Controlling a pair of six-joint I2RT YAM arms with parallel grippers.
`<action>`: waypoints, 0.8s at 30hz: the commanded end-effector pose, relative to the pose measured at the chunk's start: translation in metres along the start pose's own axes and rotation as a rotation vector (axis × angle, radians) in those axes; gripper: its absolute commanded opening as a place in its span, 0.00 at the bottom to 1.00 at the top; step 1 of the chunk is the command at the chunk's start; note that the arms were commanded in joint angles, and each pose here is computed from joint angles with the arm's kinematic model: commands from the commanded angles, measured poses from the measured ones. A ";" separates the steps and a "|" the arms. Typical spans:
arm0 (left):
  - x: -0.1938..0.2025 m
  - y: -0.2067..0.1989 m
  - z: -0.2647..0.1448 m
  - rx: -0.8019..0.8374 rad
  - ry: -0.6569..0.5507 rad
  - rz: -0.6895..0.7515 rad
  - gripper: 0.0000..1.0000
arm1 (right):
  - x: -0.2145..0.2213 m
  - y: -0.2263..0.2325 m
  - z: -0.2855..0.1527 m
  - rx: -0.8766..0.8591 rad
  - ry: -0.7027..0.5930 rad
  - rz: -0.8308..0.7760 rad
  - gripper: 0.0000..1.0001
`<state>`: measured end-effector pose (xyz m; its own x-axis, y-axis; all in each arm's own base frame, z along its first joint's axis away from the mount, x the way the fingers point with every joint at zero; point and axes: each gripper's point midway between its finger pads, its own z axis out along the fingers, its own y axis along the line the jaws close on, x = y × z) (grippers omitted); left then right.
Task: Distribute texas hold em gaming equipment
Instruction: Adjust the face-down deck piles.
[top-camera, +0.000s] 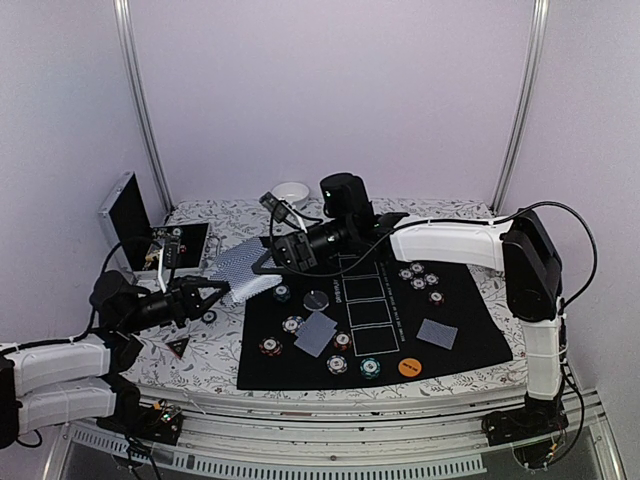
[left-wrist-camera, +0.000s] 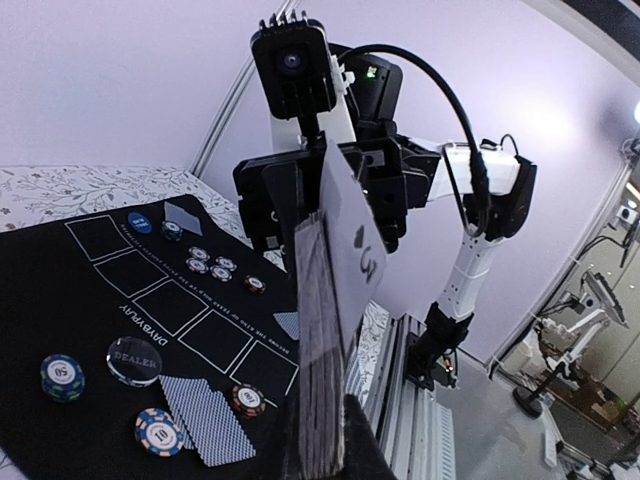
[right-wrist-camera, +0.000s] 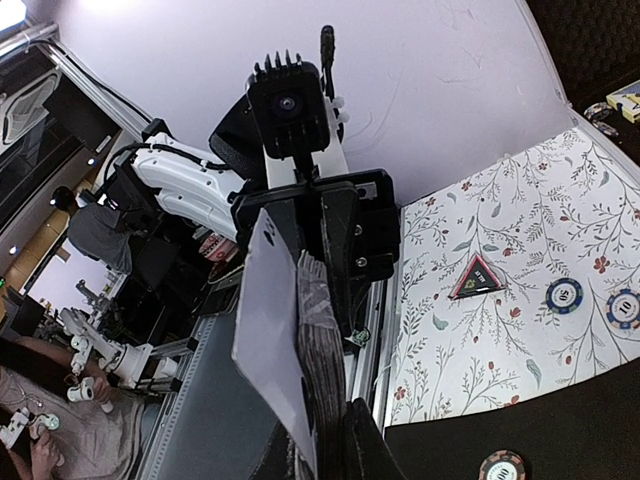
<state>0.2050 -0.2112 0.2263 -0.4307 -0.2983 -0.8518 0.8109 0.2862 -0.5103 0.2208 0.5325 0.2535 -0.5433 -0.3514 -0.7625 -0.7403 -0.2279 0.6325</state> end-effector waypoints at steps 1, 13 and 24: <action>0.004 0.031 0.003 -0.168 0.022 -0.005 0.00 | -0.015 0.061 0.006 -0.141 0.009 -0.124 0.02; 0.001 0.024 0.011 -0.142 -0.008 0.005 0.04 | -0.010 0.058 0.023 -0.166 0.039 -0.102 0.02; -0.003 0.031 0.013 -0.183 -0.023 0.031 0.17 | -0.001 0.073 0.030 -0.205 0.068 -0.146 0.02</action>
<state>0.2154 -0.2167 0.2315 -0.3603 -0.3069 -0.8809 0.8125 0.3607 -0.4579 0.2280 0.5331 0.2618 -0.5231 -0.3361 -0.7832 -0.7644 -0.2213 0.6055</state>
